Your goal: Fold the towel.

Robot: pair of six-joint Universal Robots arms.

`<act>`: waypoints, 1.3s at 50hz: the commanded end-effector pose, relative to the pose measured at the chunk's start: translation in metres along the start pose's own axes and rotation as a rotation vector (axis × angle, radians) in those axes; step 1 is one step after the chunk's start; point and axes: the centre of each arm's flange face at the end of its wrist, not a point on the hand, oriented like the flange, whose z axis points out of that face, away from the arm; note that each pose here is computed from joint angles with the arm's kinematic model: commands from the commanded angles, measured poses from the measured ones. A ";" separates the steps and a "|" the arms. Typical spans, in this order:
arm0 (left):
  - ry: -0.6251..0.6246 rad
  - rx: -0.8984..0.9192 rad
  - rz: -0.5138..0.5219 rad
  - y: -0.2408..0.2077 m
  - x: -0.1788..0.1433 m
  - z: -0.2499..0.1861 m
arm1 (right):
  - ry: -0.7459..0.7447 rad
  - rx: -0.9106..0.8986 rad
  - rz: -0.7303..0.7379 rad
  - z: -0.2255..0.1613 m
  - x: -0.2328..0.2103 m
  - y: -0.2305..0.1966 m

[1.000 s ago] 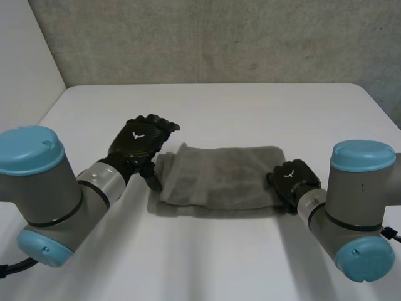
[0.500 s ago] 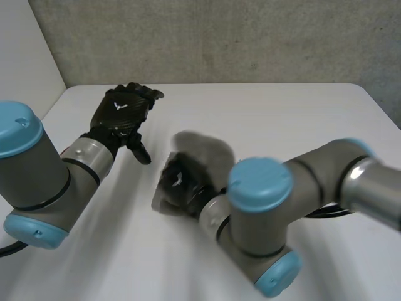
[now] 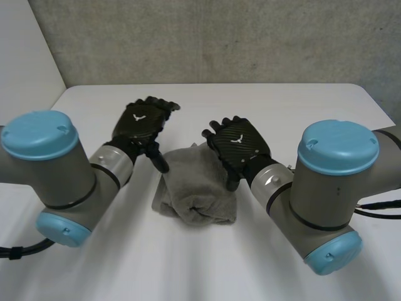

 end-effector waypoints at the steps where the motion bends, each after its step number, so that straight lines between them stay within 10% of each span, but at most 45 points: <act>1: 0.045 0.003 -0.086 0.000 0.017 0.000 | -0.009 -0.042 0.112 0.008 0.005 0.017; 22: 0.102 -0.192 -0.217 0.051 0.052 -0.018 | 0.014 -0.179 0.379 0.015 0.012 0.046; 50: -0.021 -0.271 -0.001 0.080 0.004 -0.010 | 0.120 -0.195 0.332 0.044 -0.002 0.060; 65: -0.058 -0.014 0.012 -0.023 -0.005 -0.017 | 0.148 -0.007 0.255 0.007 0.033 -0.035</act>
